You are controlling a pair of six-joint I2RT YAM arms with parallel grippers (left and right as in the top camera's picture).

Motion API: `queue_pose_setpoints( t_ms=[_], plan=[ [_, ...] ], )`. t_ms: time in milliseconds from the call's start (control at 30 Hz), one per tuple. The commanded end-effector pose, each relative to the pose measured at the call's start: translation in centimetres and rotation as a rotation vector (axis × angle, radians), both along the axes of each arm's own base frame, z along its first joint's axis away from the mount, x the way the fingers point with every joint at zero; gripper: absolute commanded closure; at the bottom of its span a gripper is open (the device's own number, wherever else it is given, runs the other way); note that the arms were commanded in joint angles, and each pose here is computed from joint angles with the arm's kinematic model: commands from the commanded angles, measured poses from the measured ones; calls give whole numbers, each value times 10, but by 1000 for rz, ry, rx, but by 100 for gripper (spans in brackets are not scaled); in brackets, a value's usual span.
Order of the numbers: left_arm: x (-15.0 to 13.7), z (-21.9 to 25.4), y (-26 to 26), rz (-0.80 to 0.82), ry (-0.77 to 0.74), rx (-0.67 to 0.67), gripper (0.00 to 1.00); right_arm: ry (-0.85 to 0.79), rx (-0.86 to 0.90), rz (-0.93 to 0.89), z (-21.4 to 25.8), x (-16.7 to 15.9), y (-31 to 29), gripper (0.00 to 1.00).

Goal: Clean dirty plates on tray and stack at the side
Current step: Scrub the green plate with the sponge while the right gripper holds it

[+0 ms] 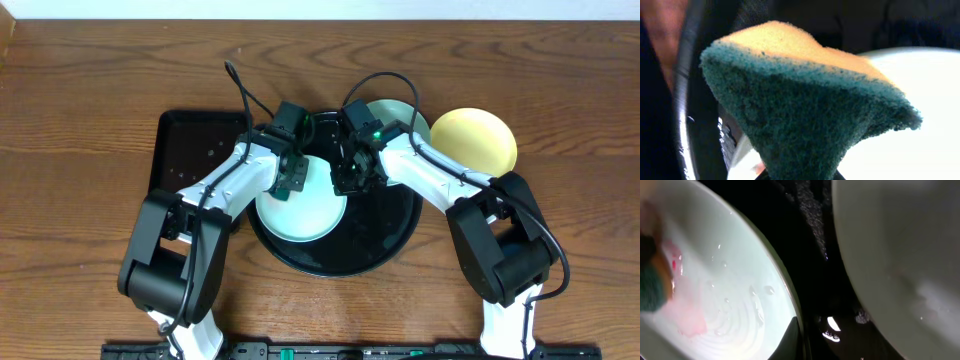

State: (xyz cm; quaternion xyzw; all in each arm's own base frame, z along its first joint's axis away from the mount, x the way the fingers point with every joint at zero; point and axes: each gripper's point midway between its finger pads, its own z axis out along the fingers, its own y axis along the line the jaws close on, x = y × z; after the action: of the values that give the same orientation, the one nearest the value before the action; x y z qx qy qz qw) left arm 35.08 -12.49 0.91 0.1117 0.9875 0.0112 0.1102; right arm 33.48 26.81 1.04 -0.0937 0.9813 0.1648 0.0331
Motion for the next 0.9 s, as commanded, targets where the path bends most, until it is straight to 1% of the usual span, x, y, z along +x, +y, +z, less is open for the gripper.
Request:
queue_pose_setpoints(
  t_ms=[0,67,133,200,300,433,600,667,733,867],
  plan=[
    [-26,-7,-27,-110,127,-156,92,-17,3,10,2,6,2,99],
    [-36,-2,-49,-225,161,-270,92,-18,3,11,2,6,2,99],
    [-40,3,-63,-300,165,-354,92,-17,3,11,2,6,2,99],
    [-36,4,-66,-320,147,-364,93,-17,2,11,2,6,2,99],
    [-22,3,-60,-311,87,-310,92,-18,0,10,2,6,1,99],
    [10,1,-39,-196,-35,-173,92,-18,1,10,2,6,2,99],
    [38,7,-17,-39,-154,-67,92,-17,-1,11,2,6,1,99],
    [42,8,-8,29,-173,-34,92,-17,-1,11,2,6,1,99],
    [39,7,-1,96,-167,-11,92,-17,-1,11,2,6,1,99],
    [19,0,6,188,-86,-2,92,-17,-2,10,2,6,1,99]
  ],
)
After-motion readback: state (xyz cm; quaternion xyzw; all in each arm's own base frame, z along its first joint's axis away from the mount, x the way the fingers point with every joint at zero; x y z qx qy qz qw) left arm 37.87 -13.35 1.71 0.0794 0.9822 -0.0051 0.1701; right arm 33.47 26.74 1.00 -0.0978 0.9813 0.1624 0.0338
